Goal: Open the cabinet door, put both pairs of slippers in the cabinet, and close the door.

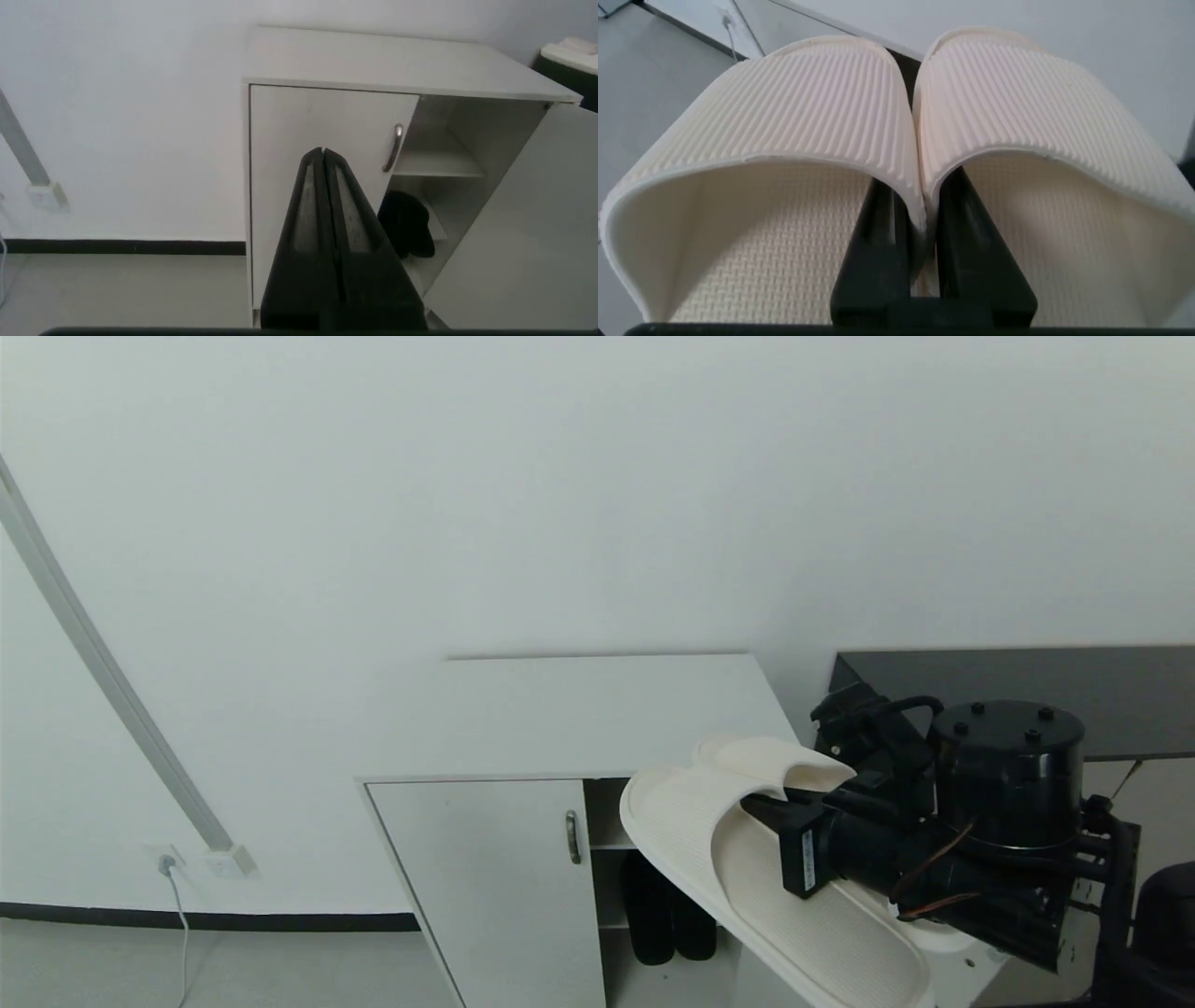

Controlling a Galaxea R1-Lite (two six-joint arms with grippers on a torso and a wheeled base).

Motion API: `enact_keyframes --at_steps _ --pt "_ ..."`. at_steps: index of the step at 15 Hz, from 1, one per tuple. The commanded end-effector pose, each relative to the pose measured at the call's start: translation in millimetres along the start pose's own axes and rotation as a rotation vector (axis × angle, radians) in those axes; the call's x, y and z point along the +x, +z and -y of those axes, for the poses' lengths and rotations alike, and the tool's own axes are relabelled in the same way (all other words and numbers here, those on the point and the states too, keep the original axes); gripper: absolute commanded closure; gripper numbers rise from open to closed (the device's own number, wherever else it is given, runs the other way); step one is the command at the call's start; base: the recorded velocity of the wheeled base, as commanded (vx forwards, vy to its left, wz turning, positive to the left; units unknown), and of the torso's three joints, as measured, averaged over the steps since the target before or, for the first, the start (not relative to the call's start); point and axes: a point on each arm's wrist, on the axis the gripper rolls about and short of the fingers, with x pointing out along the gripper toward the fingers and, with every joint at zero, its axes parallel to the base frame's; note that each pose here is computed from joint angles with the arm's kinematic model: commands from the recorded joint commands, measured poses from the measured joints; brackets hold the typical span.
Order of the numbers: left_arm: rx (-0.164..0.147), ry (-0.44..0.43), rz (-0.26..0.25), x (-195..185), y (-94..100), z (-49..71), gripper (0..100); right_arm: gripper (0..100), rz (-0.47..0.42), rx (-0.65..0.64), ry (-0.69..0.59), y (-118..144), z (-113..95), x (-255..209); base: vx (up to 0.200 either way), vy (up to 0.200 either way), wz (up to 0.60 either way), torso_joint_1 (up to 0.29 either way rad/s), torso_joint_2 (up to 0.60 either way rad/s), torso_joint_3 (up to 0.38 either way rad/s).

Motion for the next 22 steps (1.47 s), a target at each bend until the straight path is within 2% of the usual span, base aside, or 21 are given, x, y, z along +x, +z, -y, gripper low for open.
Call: enact_keyframes --at_steps 1,14,22 --pt "0.000 0.000 0.000 0.0 0.0 0.0 100 100 -0.002 -0.001 0.003 -0.4 -0.7 -0.3 0.000 0.000 0.00 0.000 0.00 0.000" --pt "0.000 0.001 -0.001 0.1 0.0 0.0 100 100 -0.017 -0.011 0.024 -4.7 -6.9 0.0 0.000 0.000 0.00 -0.003 0.01 0.005" --pt "0.000 0.001 -0.001 0.1 0.0 0.0 100 100 -0.022 -0.013 0.032 -6.0 -9.0 0.3 0.000 0.000 0.00 -0.177 0.40 0.226"
